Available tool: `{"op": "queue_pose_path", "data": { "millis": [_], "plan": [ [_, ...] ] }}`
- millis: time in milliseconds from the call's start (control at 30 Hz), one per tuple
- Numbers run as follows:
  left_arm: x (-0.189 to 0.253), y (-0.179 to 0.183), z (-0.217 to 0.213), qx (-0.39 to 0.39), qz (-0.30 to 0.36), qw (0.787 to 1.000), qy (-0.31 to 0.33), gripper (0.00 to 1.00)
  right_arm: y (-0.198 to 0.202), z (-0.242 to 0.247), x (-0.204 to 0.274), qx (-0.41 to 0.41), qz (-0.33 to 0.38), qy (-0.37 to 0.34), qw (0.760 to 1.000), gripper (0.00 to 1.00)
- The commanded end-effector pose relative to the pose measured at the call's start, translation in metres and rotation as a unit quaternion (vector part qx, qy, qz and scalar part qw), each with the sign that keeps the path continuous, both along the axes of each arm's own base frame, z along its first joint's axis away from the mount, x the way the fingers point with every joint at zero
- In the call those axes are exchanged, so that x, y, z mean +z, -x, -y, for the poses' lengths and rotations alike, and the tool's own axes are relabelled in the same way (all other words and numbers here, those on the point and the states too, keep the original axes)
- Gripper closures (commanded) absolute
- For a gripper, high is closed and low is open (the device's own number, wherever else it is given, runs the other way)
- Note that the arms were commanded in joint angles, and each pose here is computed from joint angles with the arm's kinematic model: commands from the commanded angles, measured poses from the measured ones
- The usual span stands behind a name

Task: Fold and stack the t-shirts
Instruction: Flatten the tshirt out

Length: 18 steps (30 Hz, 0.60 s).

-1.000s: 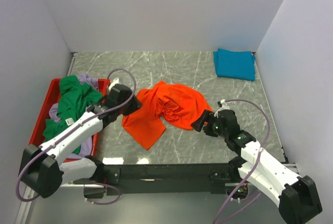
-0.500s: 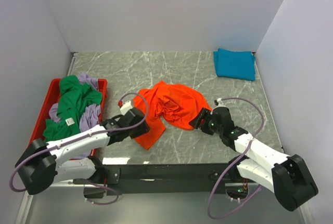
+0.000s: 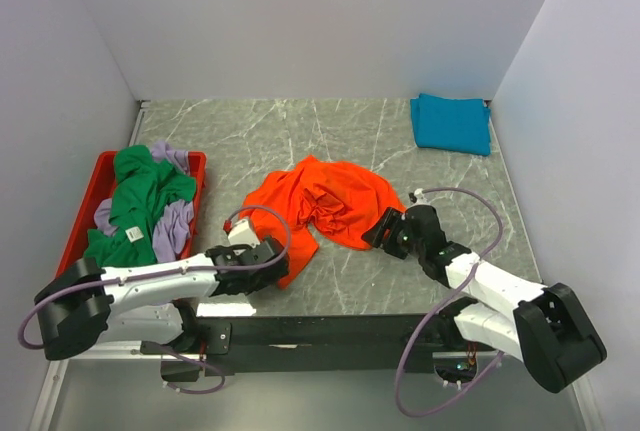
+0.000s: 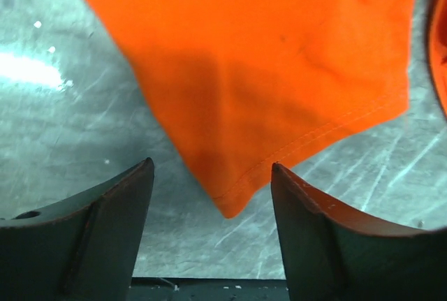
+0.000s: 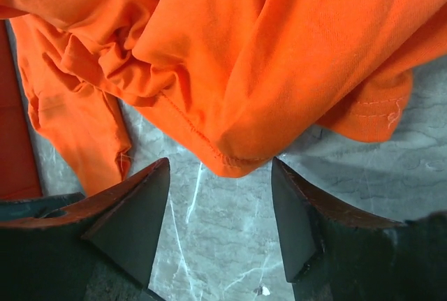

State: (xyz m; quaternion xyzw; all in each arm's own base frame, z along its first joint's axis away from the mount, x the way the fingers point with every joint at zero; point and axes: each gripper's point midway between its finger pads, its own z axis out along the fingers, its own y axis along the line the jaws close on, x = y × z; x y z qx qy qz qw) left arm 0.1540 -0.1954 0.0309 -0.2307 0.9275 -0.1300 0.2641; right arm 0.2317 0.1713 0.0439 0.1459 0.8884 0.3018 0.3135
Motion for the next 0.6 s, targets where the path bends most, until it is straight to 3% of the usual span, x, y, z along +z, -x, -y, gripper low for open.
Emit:
{"op": "queue_pose_path", "data": {
  "millis": [0, 267, 567],
  "plan": [
    [0.004, -0.006, -0.002, 0.042, 0.017, 0.999, -0.004, 0.25, -0.009, -0.003, 0.005, -0.009, 0.019, -0.006, 1.0, 0.35],
    [-0.012, -0.01, -0.005, 0.051, 0.018, 0.998, -0.045, 0.32, -0.014, -0.004, -0.002, -0.015, 0.01, 0.001, 1.0, 0.43],
    [0.016, -0.04, -0.004, 0.06, 0.076, 0.991, -0.089, 0.66, -0.026, -0.003, -0.003, -0.023, 0.006, 0.019, 1.0, 0.58]
  ]
}}
